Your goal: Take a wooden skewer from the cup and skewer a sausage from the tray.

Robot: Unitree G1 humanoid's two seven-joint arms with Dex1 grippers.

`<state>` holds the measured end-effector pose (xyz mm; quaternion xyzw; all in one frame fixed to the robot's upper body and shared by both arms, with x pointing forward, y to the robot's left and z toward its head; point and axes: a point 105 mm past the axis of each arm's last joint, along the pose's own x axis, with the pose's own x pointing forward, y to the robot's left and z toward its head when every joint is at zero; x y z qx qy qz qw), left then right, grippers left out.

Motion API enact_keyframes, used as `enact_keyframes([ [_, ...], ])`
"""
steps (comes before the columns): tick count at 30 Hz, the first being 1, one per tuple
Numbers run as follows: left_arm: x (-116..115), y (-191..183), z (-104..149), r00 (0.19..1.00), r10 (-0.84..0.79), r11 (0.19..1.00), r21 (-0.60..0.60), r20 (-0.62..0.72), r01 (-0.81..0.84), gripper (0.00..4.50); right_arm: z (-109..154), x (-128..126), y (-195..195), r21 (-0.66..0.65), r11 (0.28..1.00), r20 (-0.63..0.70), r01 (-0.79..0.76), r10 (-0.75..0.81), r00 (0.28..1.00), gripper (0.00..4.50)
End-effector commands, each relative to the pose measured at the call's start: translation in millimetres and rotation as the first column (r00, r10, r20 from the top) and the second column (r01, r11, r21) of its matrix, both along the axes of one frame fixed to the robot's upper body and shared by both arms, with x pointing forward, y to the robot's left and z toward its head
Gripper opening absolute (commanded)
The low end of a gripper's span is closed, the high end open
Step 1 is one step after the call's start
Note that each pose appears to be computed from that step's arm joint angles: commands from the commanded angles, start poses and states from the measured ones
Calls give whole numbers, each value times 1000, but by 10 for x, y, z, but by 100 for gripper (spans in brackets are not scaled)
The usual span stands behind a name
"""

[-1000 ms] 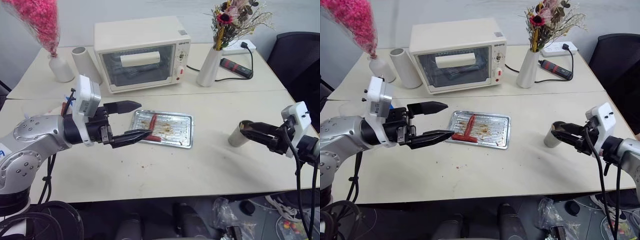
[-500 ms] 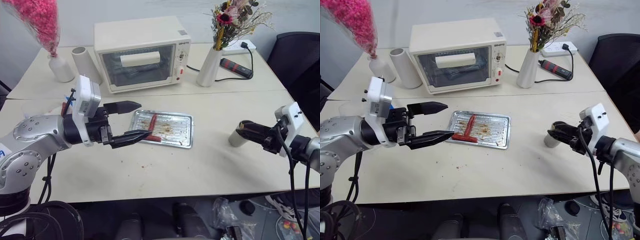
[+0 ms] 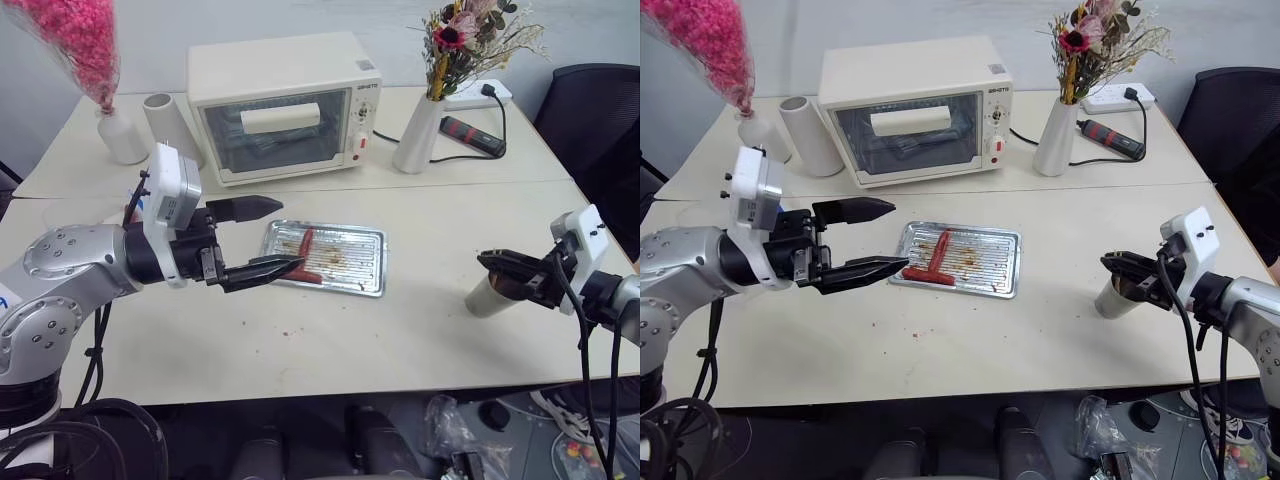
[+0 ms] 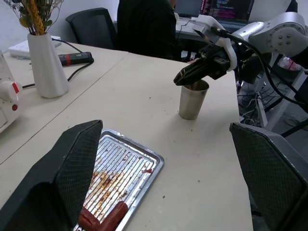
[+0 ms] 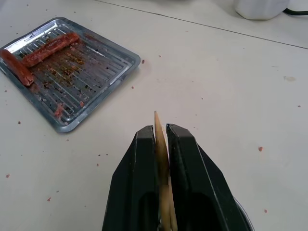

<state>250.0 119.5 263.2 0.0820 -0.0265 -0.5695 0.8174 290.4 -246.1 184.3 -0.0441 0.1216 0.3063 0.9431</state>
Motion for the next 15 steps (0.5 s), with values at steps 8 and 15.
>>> enact_keyframes([
  [8, -14, -19, 72, 999, -18, 1000, -6, 42, 18, 450, 197, -54, -95, -16, 999, 54, 28, -27, 998, 42],
  [15, 14, -52, 74, 998, -41, 999, -11, 42, 41, 450, 270, -103, -103, -18, 999, 54, 35, -34, 998, 165],
])
